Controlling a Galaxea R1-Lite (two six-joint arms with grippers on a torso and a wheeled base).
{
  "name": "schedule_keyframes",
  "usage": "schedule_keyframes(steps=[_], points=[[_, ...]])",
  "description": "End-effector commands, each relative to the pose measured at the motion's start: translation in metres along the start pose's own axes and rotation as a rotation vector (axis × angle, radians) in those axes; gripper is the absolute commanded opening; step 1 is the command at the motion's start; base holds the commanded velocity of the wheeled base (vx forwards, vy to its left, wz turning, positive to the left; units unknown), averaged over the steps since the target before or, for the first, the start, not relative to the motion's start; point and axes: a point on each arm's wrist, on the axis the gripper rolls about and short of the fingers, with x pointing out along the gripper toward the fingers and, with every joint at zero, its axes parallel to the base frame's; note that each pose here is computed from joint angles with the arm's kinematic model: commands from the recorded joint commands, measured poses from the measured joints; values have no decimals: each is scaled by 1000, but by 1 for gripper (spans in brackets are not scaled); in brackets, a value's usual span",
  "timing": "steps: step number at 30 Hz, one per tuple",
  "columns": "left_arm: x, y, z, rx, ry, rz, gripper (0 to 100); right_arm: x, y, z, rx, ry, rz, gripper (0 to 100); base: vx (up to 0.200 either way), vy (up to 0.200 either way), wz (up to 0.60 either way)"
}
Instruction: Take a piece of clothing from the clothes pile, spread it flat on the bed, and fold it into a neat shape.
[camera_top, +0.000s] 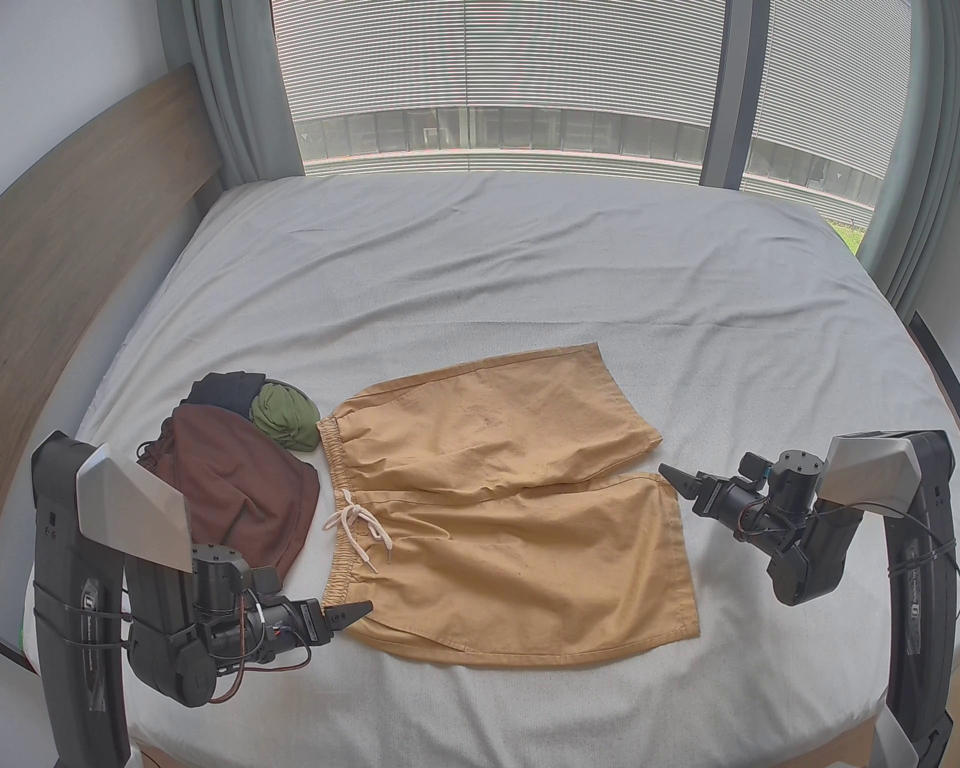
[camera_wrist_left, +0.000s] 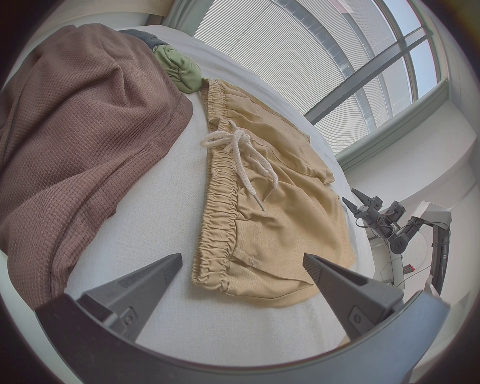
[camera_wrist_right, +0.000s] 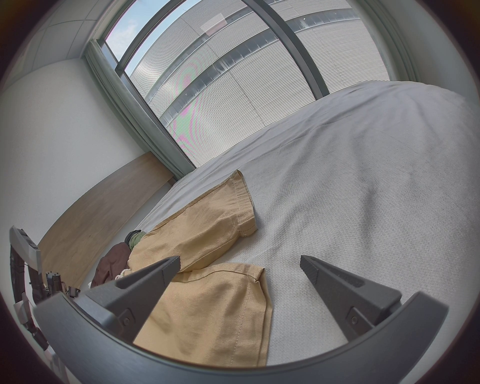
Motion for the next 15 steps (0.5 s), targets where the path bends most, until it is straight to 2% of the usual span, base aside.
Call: schedule_keyframes(steps=[1,4,5,9,12,15], points=[[1,1,-1,-2,2,1,100,0,1,0,-1,0,3,100,0,0,0],[1,1,-1,-3,2,1,100,-1,1,-1,1,4,1,100,0,0,0],[1,1,-1,-4,1,2,0,-2,1,-2,1,10,0,100,0,0,0],[1,2,0,-3,-1,2,0,-3,0,-2,3,12,-2,100,0,0,0],[1,2,0,-4,-2,3,0,-9,0,-8,7,41,-14,100,0,0,0],[1,2,0,-3,-3,3,0,-21,-2,-17,-30,92,-32,100,0,0,0]])
